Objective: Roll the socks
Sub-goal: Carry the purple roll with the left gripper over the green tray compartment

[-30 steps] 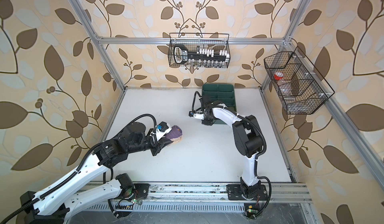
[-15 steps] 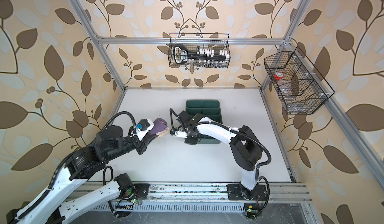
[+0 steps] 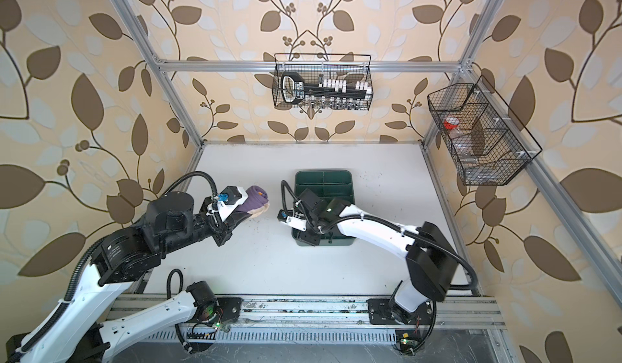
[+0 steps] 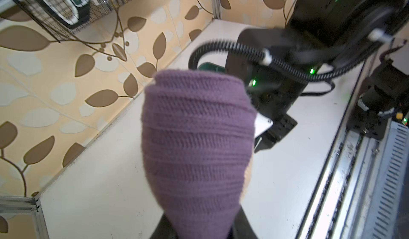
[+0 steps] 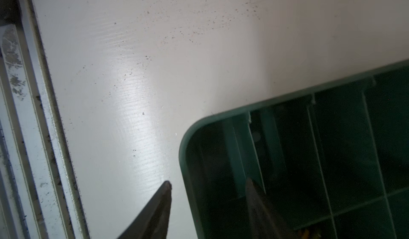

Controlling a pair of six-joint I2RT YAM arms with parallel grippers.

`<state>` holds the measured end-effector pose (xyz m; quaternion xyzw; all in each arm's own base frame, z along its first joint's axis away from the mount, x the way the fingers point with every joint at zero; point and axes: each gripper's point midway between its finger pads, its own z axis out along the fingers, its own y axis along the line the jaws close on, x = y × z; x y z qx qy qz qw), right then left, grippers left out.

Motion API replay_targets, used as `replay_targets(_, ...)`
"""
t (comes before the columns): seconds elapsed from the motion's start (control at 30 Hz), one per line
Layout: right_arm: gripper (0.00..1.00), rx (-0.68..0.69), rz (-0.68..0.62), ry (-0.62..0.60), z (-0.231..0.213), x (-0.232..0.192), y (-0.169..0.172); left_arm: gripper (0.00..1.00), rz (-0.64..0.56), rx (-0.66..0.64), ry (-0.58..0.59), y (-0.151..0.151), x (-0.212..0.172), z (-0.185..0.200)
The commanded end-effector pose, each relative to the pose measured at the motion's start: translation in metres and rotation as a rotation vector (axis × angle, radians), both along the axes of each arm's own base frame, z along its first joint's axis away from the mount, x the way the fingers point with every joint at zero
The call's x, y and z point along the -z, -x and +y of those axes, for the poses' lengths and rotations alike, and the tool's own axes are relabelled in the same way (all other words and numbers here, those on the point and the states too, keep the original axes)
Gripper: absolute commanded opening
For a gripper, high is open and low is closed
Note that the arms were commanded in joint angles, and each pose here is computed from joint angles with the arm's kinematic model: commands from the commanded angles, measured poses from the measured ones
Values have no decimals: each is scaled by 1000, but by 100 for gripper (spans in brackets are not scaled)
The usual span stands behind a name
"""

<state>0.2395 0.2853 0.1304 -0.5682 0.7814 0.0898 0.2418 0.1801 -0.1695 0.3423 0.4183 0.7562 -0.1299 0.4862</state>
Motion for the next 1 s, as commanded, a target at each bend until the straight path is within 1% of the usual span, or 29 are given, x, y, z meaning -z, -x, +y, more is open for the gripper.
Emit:
replay_targets(0.0, 60, 208, -138, -160, -48, -62, -20, 0, 57, 84, -34, 0, 4, -17)
replay_targets(0.03, 67, 292, -204, -194, -72, -78, -26, 0, 93, 86, -55, -6, 12, -24)
replay_targets(0.1, 70, 430, -337, -256, -119, -109, -28, 0, 152, 82, -96, -18, 30, -37)
replay_targets(0.17, 71, 571, -461, -325, -161, -134, -23, 0, 176, 70, -139, -32, 47, -52)
replay_targets(0.2, 72, 608, -518, -376, -176, -148, -16, 0, 177, 66, -169, -39, 57, -61)
replay_targets(0.27, 74, 656, -594, -458, -198, -161, 0, 0, 172, 73, -244, -50, 77, -80)
replay_targets(0.33, 76, 683, -643, -505, -210, -167, 12, 0, 185, 77, -305, -59, 95, -98)
replay_targets(0.47, 78, 724, -668, -492, -226, -162, 24, 0, 210, 86, -448, -74, 136, -127)
replay_targets(0.53, 79, 726, -661, -469, -228, -158, 26, 0, 226, 91, -482, -78, 153, -137)
replay_targets(0.63, 80, 723, -657, -451, -229, -156, 28, 0, 231, 94, -492, -84, 170, -150)
replay_targets(0.8, 80, 698, -652, -447, -226, -155, 28, 0, 180, 66, -552, -106, 190, -154)
replay_targets(0.87, 80, 696, -648, -441, -226, -153, 28, 0, 178, 55, -559, -113, 193, -153)
replay_targets(0.97, 80, 693, -646, -437, -225, -150, 28, 0, 180, 35, -540, -123, 193, -149)
